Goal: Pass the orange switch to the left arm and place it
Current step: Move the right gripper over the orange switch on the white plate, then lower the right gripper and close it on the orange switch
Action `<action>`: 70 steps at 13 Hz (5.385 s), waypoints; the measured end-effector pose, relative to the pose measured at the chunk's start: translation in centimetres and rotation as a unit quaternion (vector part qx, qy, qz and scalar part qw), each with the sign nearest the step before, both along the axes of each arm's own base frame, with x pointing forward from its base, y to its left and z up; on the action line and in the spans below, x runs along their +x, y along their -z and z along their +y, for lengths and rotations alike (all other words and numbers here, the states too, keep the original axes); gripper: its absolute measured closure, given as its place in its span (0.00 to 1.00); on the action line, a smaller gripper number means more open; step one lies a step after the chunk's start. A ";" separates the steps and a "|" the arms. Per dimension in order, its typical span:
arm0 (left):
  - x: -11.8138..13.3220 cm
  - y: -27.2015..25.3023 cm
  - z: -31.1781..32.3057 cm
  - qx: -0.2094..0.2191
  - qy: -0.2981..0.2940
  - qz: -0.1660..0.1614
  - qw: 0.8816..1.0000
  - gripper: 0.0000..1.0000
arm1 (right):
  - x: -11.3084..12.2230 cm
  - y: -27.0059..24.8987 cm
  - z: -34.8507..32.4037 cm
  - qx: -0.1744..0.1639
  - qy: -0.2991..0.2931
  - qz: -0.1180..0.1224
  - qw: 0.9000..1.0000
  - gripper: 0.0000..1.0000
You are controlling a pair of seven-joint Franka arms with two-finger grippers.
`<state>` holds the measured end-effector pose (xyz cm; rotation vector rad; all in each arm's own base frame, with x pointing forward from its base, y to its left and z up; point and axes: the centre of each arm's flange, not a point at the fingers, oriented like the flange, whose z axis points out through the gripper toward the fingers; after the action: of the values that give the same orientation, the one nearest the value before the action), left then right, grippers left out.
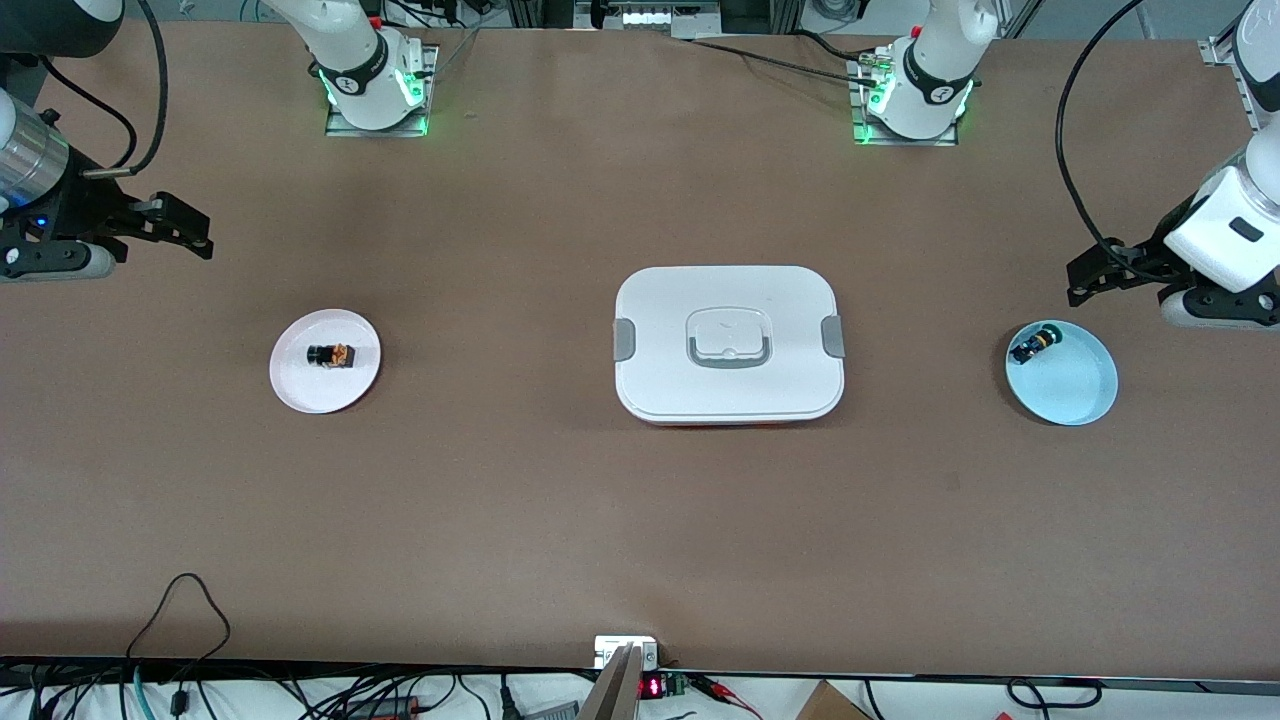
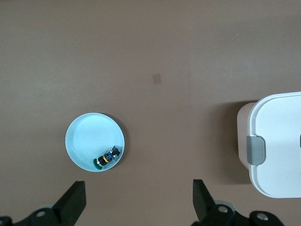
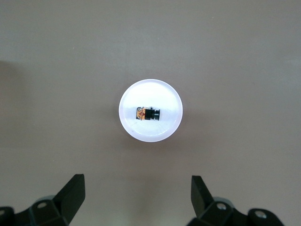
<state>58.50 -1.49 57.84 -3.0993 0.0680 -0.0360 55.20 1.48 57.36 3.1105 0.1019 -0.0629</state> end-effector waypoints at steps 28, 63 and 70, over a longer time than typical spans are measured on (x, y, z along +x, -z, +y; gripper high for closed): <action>0.0 0.0 0.0 0.000 0.000 0.000 1.000 0.00 | 5.7 17.0 2.5 -0.015 -0.024 0.047 0.998 0.00; 0.0 0.0 0.0 0.000 0.000 0.000 1.000 0.00 | 2.4 36.9 -0.5 -0.014 0.006 0.041 0.999 0.00; 0.0 0.0 0.0 0.000 0.000 0.000 1.000 0.00 | 0.4 39.6 -0.6 -0.013 0.006 0.038 0.999 0.00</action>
<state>58.50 -1.54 57.85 -3.0993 0.0692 -0.0364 55.60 0.91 17.75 3.0840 0.0820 -0.1802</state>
